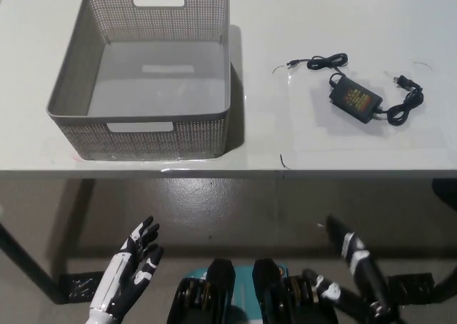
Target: Use the right hand to pick up a black power cord and place it into a container on the left hand side
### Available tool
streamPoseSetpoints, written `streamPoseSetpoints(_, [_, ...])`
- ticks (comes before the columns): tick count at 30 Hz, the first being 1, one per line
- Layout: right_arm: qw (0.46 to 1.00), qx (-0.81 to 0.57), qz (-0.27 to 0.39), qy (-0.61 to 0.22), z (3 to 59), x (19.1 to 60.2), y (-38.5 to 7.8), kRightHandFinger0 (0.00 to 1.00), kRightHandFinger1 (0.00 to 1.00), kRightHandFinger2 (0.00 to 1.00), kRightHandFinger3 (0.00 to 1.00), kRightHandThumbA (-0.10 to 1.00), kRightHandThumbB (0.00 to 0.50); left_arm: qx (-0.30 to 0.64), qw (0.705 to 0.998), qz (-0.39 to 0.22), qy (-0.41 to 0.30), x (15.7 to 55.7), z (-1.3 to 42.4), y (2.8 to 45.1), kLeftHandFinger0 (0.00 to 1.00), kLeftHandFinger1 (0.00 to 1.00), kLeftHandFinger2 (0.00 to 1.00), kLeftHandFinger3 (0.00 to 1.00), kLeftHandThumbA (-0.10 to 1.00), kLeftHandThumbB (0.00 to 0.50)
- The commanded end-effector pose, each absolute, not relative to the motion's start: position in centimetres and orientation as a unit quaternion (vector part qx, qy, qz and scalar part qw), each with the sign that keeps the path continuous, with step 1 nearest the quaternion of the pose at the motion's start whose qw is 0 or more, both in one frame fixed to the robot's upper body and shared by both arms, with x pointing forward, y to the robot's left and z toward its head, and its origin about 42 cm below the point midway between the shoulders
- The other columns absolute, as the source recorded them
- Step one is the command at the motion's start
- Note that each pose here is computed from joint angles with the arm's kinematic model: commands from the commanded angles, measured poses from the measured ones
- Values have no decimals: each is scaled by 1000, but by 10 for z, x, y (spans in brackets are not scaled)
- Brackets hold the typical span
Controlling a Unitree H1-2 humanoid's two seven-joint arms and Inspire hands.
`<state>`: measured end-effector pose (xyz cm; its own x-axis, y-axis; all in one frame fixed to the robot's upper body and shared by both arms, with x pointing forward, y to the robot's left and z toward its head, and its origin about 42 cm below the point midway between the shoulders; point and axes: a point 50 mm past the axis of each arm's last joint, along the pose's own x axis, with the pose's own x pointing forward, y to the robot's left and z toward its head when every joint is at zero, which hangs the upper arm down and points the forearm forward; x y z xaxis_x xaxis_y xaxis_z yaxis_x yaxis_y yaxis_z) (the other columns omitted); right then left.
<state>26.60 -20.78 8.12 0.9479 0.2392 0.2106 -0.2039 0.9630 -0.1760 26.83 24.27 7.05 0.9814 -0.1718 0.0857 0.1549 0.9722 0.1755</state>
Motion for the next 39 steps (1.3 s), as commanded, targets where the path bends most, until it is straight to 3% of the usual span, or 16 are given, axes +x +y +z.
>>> streamPoseSetpoints(1, [966, -131, 78, -210, 128, 267, -227, 1000, 1000, 1000, 1000, 898, 441, 99, 986, -95, -98, 275, 89, 245, 1000, 1000, 1000, 1000, 774, 365])
streamPoseSetpoints(9, [953, -158, 46, -255, 164, 271, -254, 1000, 1000, 1000, 1000, 804, 383, 106, 984, -98, -101, 273, 92, 244, 1000, 1000, 1000, 1000, 781, 369])
streamPoseSetpoints(15, [941, -200, 23, -271, 195, 294, -272, 1000, 1000, 1000, 1000, 771, 375, 112, 984, -99, -98, 268, 88, 243, 1000, 1000, 1000, 1000, 794, 363])
streamPoseSetpoints(18, [936, -219, 14, -273, 220, 314, -280, 1000, 1000, 1000, 1000, 745, 398, 107, 985, -101, -95, 268, 88, 243, 1000, 1000, 1000, 1000, 786, 362])
streamPoseSetpoints(22, [923, -272, 0, -273, 257, 343, -287, 1000, 1000, 1000, 1000, 798, 447, 107, 985, -102, -91, 264, 84, 245, 1000, 1000, 1000, 1000, 784, 360])
streamPoseSetpoints(34, [882, -431, 18, -191, 319, 429, -277, 1000, 1000, 1000, 1000, 892, 500, 108, 987, -98, -72, 244, 75, 242, 1000, 1000, 1000, 1000, 816, 362])
streamPoseSetpoints(36, [880, -443, 24, -170, 326, 445, -272, 1000, 1000, 1000, 1000, 785, 496, 104, 987, -99, -68, 242, 74, 243, 1000, 1000, 1000, 1000, 813, 365])
streamPoseSetpoints(39, [875, -463, 33, -135, 331, 465, -267, 1000, 1000, 1000, 1000, 787, 500, 104, 987, -103, -71, 240, 71, 243, 1000, 1000, 1000, 1000, 807, 350])
